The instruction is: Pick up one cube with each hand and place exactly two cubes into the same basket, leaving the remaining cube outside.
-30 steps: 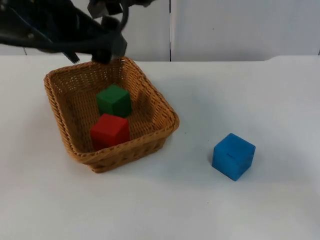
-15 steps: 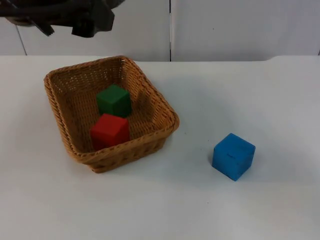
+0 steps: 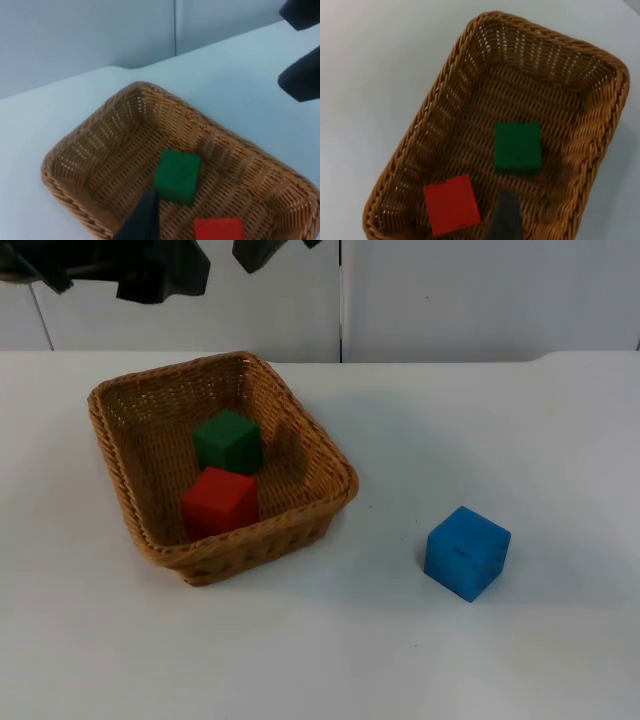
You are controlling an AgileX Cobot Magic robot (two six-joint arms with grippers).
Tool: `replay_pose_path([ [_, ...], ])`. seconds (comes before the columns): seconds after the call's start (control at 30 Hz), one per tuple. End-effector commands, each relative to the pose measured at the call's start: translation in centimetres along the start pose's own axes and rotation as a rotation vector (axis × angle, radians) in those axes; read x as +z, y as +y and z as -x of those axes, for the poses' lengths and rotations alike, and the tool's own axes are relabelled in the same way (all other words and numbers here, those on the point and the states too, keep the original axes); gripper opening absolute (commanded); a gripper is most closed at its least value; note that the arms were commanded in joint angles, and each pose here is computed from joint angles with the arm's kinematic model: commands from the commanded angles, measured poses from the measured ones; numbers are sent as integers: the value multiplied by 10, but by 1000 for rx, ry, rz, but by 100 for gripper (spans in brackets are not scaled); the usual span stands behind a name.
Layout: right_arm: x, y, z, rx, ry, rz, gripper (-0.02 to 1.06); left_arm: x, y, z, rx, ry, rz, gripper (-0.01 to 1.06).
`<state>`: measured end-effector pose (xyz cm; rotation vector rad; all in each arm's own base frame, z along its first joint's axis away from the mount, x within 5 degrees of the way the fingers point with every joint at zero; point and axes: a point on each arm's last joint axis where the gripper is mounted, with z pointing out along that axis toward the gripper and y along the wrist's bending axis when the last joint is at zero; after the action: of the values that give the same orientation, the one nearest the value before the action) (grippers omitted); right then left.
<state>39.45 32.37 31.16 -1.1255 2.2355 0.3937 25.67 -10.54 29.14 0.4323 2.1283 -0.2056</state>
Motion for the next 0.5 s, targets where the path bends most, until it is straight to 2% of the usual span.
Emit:
replay_pose_path([
  [0.0,-17,4,5,3,-18,-1,64,-8,0,4,-13,-17,-2,95],
  [0.47,-33,12,4,40,16,55,64,-42,0,0,-32,46,-4,95],
])
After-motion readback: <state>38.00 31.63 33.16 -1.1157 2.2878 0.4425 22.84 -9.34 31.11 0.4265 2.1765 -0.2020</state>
